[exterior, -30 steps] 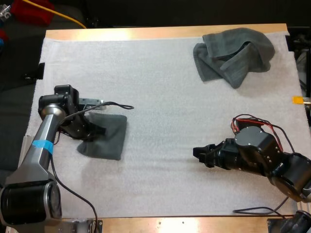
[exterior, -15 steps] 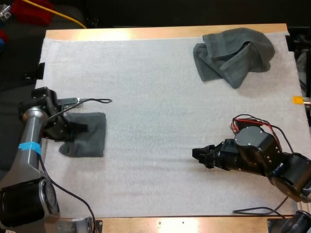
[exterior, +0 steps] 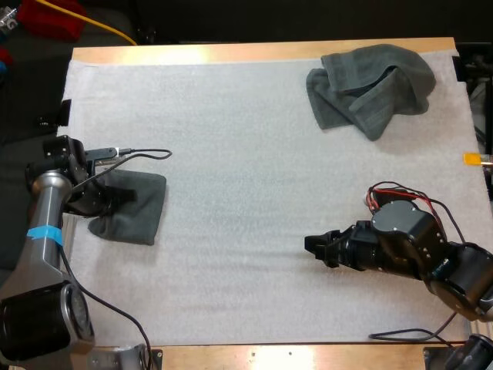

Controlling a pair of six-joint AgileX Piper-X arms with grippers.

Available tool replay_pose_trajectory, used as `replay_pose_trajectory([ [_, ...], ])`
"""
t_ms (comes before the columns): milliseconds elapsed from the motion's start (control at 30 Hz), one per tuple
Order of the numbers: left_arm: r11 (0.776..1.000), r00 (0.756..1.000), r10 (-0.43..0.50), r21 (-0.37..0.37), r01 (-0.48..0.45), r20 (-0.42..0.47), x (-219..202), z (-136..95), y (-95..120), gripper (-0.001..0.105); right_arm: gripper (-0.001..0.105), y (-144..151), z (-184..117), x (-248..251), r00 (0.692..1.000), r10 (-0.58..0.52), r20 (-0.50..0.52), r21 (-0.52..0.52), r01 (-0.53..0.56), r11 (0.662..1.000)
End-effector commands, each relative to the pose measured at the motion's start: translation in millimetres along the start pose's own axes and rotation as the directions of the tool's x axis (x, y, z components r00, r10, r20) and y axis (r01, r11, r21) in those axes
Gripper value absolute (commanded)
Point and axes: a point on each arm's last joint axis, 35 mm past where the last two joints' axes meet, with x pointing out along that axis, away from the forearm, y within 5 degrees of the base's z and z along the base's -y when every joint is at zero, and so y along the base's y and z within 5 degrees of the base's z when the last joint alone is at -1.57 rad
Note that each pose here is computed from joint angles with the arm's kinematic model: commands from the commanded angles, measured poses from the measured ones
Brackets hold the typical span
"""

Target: Pick towel from pile, fold and stack

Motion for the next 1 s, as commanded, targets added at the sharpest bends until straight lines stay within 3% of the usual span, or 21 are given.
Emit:
replay_pose_trajectory([
  [0,0.999,0.999,0.036,-0.014,-0.035,0.015,-4.9,1.1,0.9,0.007,0.054,1.5,0.4,-2.2,1.000,0.014,0.005,-0.005,-0.014,1.000],
  [133,0.996,0.997,0.082,-0.018,-0.082,0.009,-5.0,0.3,2.6,0.025,0.054,1.5,0.4,-2.2,1.000,0.014,0.005,-0.005,-0.014,1.000],
  [300,0.996,0.997,0.082,-0.018,-0.082,0.004,-5.0,-0.3,2.6,0.060,0.054,1.5,0.4,-2.2,1.000,0.014,0.005,-0.005,-0.014,1.000],
  [333,0.996,0.997,0.082,-0.025,-0.082,0.002,-5.0,-0.5,2.6,0.062,0.054,1.5,0.4,-2.2,1.000,0.014,0.005,-0.005,-0.014,1.000],
  [400,0.994,0.996,0.088,-0.069,-0.088,0.006,-6.5,-0.7,2.8,0.062,0.054,1.5,0.4,-2.2,1.000,0.014,0.005,-0.005,-0.014,1.000],
  [500,0.987,0.987,0.151,-0.073,-0.147,0.053,-18.6,0.5,4.8,0.054,0.054,1.5,0.4,-2.2,1.000,0.014,0.005,-0.005,-0.014,1.000],
  [700,0.985,0.971,0.160,-0.090,-0.146,0.176,-58.5,6.7,4.0,0.054,0.054,1.5,0.4,-2.2,1.000,0.014,0.005,-0.010,-0.014,1.000],
  [967,0.999,0.958,0.047,-0.035,-0.039,0.283,-101.1,-7.0,-11.3,0.054,0.054,1.5,0.4,-2.2,1.000,0.014,0.005,-0.019,-0.014,1.000],
])
